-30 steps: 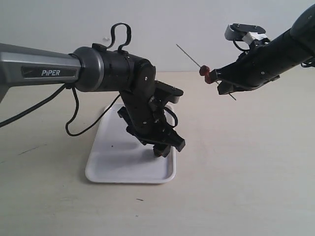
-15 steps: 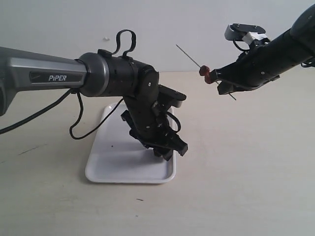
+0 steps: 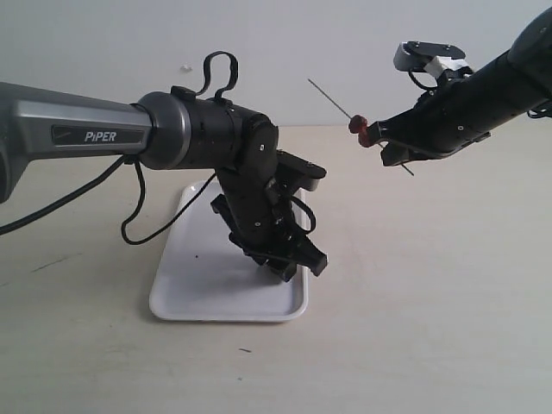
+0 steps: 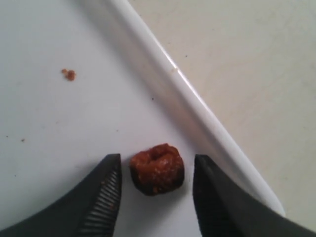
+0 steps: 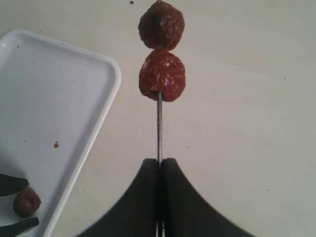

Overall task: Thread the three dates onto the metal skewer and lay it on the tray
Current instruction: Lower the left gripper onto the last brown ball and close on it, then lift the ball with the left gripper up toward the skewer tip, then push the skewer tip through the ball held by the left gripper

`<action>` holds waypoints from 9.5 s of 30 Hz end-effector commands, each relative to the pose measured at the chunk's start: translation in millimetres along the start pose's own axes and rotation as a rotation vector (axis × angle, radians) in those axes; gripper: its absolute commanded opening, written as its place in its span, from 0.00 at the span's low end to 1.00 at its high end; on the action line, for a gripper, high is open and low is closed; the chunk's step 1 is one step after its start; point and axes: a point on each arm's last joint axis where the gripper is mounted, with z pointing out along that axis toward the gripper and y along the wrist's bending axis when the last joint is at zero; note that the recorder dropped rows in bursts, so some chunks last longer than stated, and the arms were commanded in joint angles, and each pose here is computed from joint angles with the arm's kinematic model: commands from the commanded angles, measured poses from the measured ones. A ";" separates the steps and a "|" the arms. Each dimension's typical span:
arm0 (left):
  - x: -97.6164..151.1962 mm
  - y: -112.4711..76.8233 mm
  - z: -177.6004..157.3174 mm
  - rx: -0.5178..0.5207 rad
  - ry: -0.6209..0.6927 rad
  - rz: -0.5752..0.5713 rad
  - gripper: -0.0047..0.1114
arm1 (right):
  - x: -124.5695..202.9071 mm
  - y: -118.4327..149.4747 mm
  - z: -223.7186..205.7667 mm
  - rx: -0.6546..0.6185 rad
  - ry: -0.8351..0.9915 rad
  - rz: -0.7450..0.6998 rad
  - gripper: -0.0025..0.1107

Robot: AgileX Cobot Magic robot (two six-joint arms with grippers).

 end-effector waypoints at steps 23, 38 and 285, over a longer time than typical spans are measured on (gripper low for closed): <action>0.9 -2.3 -0.1 0.001 0.013 0.045 0.38 | -1.2 1.6 -3.7 -0.003 -0.012 -0.001 0.02; 1.1 -2.3 -0.1 0.002 0.015 0.056 0.33 | -1.2 1.6 -3.7 -0.003 -0.012 -0.001 0.02; 11.3 246.9 -109.7 0.851 -0.918 -0.788 0.47 | -24.9 126.7 49.7 -0.464 -0.246 -0.059 0.02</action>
